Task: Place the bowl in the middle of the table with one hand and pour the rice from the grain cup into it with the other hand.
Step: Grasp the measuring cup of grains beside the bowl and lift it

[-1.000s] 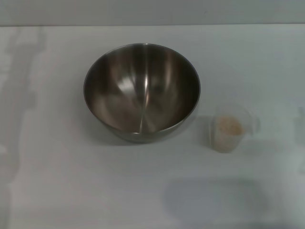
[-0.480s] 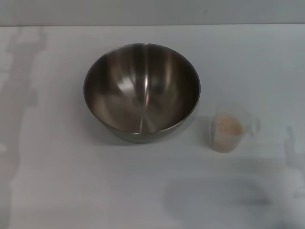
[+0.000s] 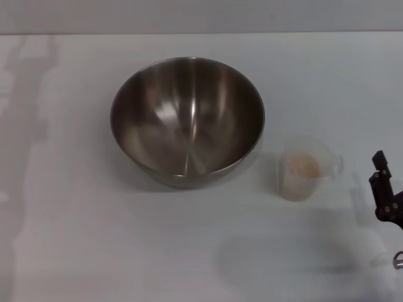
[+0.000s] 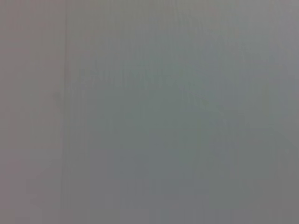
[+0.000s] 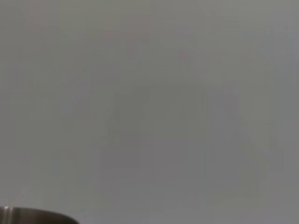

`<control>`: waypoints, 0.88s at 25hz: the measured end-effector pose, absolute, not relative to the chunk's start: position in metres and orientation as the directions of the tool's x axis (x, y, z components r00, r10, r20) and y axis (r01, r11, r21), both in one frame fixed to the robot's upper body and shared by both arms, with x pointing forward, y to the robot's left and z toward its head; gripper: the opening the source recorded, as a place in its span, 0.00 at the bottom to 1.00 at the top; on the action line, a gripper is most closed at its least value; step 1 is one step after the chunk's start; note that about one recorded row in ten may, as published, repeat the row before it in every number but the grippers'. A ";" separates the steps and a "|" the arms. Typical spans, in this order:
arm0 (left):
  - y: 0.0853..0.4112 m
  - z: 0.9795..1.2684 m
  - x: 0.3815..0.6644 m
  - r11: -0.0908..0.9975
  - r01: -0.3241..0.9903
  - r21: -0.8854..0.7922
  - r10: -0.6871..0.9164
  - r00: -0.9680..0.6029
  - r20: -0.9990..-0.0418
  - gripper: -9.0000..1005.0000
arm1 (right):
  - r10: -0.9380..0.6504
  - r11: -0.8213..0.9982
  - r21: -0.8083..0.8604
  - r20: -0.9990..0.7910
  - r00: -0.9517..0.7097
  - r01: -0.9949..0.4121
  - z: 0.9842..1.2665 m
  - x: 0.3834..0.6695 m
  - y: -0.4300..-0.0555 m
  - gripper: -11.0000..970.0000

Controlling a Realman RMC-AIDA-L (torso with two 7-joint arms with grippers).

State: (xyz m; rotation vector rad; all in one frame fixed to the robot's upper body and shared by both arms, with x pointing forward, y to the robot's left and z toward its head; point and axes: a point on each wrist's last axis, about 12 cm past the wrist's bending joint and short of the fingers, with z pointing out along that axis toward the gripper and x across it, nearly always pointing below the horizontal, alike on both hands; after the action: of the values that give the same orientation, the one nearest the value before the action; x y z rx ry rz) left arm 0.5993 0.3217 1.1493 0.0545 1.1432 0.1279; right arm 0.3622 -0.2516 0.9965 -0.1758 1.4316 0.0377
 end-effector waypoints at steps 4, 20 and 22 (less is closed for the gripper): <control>0.322 1.149 0.599 0.991 -0.074 0.109 0.130 0.408 -0.904 0.60 | -0.088 0.982 -0.103 -0.991 0.101 -0.157 0.992 0.365 -0.249 0.49; 0.322 1.152 0.600 0.991 -0.075 0.111 0.132 0.426 -0.895 0.61 | -0.114 0.968 -0.114 -0.993 0.014 -0.223 0.980 0.364 -0.244 0.49; 0.323 1.152 0.599 0.991 -0.078 0.109 0.132 0.431 -0.893 0.61 | -0.115 0.967 -0.114 -0.993 0.010 -0.227 0.979 0.364 -0.243 0.49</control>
State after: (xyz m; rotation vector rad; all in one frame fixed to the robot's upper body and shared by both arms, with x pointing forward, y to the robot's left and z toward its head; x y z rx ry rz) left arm 0.5988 0.3227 1.1520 0.0541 1.1178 0.1312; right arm 0.3643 -0.2433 0.9791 -0.2713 1.5645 0.0891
